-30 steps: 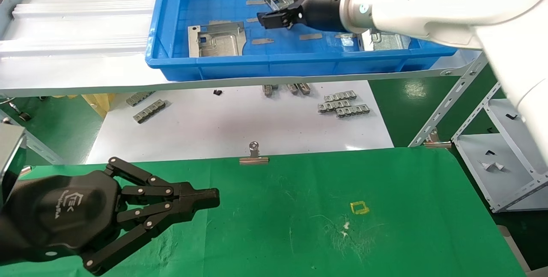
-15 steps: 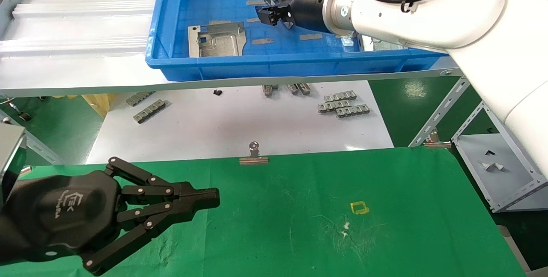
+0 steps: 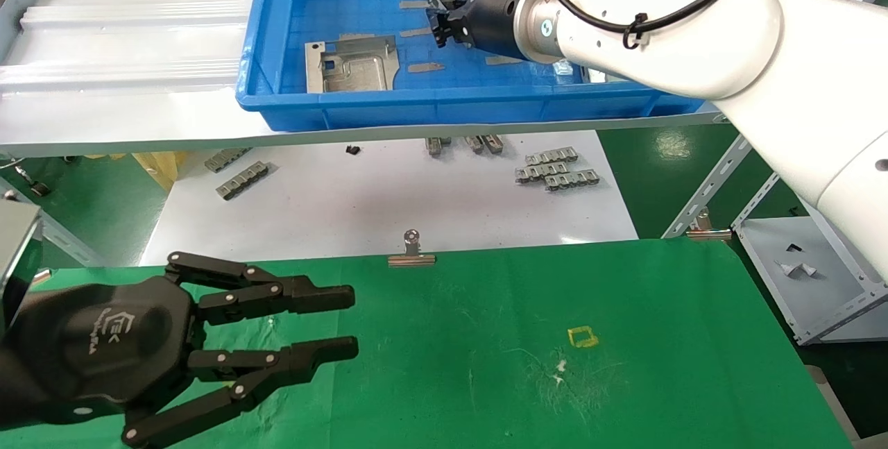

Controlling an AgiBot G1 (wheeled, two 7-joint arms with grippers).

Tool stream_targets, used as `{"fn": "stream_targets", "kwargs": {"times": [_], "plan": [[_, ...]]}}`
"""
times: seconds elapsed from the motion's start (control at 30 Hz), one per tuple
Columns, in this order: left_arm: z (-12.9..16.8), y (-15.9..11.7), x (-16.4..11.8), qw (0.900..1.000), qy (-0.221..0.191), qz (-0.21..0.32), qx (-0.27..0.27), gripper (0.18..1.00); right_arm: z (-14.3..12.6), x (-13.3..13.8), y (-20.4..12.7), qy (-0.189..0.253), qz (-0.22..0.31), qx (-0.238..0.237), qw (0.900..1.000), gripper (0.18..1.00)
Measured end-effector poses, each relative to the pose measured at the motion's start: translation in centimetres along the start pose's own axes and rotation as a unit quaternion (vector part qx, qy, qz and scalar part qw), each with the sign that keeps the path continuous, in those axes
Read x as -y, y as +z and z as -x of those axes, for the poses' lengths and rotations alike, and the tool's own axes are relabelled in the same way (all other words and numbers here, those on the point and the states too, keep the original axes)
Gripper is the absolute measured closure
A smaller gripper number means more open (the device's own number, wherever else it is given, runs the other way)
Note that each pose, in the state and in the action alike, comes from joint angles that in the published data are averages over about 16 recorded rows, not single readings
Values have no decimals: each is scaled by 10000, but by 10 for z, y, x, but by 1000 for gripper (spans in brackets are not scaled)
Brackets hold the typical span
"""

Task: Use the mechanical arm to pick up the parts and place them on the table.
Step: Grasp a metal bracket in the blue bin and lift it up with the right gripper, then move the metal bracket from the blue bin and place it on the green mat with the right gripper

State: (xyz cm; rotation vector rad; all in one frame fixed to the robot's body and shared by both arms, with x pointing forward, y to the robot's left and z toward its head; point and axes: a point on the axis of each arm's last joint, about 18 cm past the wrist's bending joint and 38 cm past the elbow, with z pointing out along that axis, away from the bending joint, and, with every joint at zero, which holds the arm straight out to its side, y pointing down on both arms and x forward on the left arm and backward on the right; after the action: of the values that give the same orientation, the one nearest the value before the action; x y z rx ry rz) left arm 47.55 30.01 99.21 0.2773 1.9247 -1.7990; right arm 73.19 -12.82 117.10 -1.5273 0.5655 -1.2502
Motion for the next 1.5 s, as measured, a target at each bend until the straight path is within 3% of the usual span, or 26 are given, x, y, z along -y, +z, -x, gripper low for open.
{"fn": "stream_targets", "kwargs": {"times": [0.3,0.53,0.93,1.27,1.5], "plan": [[0,0,0,10000,0,0,0,697,-1,3,-1,-26,-106,-54,9999,931],[0,0,0,10000,0,0,0,537,-7,16,-11,-2,-336,17,9994,974],[0,0,0,10000,0,0,0,298,-21,29,-72,-71,-792,805,9936,986],[0,0,0,10000,0,0,0,205,-21,7,-143,-506,-1049,1857,9757,986],[0,0,0,10000,0,0,0,185,-20,-36,-191,-1067,-1008,2700,9516,986]]}}
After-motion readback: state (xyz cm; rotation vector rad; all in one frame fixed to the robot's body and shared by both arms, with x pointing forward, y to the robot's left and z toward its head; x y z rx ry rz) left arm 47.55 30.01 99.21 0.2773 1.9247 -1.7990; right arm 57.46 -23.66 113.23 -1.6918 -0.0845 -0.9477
